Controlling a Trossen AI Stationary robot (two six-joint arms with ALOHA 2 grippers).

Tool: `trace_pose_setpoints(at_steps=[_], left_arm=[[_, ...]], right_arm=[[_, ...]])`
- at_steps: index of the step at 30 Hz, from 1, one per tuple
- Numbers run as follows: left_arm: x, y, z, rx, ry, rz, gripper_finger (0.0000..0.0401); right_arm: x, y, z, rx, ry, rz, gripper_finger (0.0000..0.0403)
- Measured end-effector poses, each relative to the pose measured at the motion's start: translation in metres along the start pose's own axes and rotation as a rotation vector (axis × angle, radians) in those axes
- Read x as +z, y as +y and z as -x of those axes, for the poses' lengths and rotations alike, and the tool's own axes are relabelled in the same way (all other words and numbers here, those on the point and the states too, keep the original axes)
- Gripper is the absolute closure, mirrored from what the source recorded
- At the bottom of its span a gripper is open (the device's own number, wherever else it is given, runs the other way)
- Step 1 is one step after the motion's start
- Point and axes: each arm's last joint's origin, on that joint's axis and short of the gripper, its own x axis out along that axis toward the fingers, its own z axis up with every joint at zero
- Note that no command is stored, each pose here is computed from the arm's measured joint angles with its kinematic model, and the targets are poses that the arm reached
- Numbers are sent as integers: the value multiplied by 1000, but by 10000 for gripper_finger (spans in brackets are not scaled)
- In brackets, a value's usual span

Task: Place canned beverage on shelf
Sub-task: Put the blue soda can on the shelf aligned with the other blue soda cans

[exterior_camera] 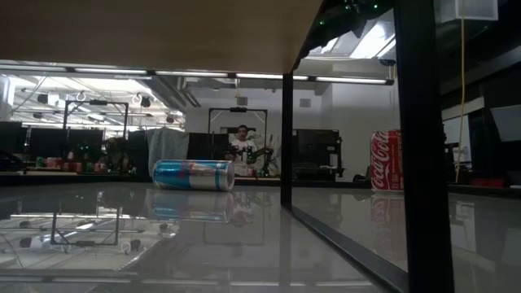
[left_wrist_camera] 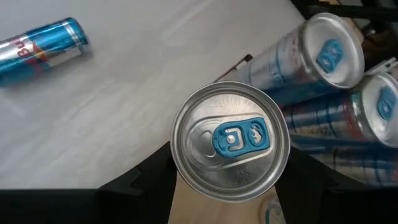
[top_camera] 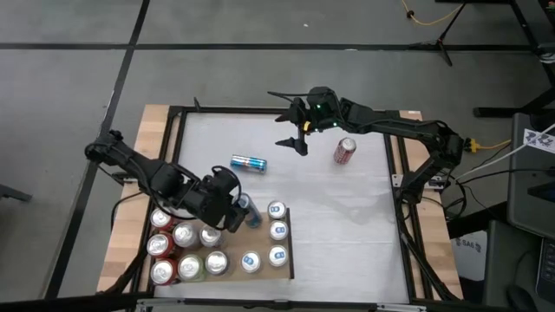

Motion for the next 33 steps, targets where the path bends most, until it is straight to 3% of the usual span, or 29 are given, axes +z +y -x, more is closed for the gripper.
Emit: trace_pose_setpoints(at_steps=[19, 33], left_arm=[[-13, -10, -4, -30, 18, -190, 189], [-14, -10, -4, -29, 20, -192, 188]], right_arm=[[5, 29, -10, 51, 3, 38, 18], [7, 40, -13, 69, 3, 51, 18]])
